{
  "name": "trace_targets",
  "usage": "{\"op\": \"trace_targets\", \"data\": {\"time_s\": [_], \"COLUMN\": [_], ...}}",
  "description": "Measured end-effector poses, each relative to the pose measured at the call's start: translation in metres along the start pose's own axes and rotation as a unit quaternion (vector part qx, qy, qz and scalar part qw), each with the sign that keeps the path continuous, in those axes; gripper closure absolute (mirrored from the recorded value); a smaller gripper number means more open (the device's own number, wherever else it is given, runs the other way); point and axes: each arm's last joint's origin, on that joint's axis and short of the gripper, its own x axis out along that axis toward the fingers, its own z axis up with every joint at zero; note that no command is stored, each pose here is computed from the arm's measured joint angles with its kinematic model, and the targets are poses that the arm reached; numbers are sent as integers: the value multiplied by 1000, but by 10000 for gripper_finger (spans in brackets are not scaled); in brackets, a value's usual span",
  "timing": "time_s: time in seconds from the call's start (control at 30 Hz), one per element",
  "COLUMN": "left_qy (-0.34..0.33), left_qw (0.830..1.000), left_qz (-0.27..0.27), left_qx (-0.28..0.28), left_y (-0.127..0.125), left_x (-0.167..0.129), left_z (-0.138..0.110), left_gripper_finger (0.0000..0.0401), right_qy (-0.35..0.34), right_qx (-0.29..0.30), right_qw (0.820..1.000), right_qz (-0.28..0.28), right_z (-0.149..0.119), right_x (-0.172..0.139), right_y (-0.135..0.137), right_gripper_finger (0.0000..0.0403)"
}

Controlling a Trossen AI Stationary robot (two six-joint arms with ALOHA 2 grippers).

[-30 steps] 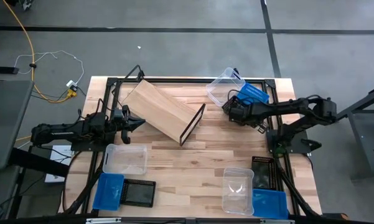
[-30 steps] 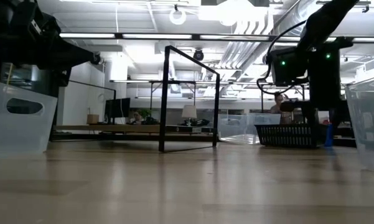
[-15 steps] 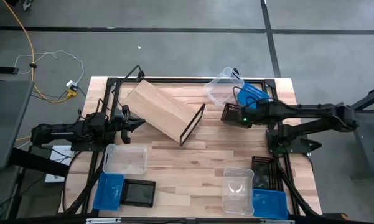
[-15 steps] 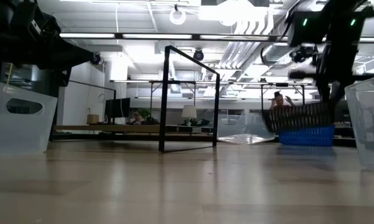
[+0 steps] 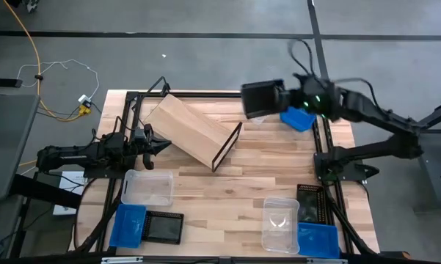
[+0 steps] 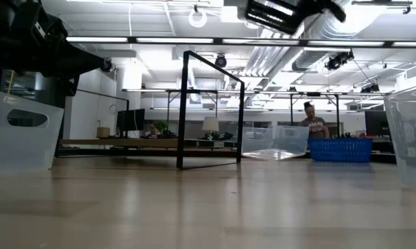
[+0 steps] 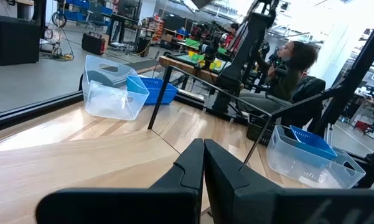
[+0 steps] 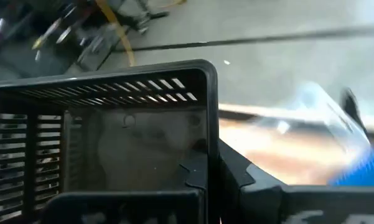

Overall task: Stack baskets on shelf by color
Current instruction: Put the top black bin on the shelf

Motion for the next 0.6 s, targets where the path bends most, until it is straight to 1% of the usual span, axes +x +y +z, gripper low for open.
{"op": "trace_targets", "data": {"time_s": [0.07, 0.13, 0.3, 0.37, 0.47, 0.6], "left_qy": [0, 0, 0, 0, 0, 0], "left_qw": [1000, 1000, 1000, 1000, 1000, 1000], "left_qz": [0, 0, 0, 0, 0, 0], "left_qx": [0, 0, 0, 0, 0, 0], "left_y": [0, 0, 0, 0, 0, 0], "left_x": [0, 0, 0, 0, 0, 0], "left_z": [0, 0, 0, 0, 0, 0], "left_gripper_finger": [400, 400, 400, 400, 400, 400], "right_qy": [20, 46, 95, 116, 146, 213], "right_qx": [-58, -108, -200, -221, -237, -239], "right_qw": [998, 993, 968, 957, 944, 926], "right_qz": [12, 34, 120, 146, 177, 199], "right_z": [14, 25, 43, 43, 41, 25], "right_x": [20, 44, 107, 134, 170, 214], "right_y": [14, 28, 63, 75, 90, 101], "right_gripper_finger": [402, 402, 403, 403, 403, 403]}}
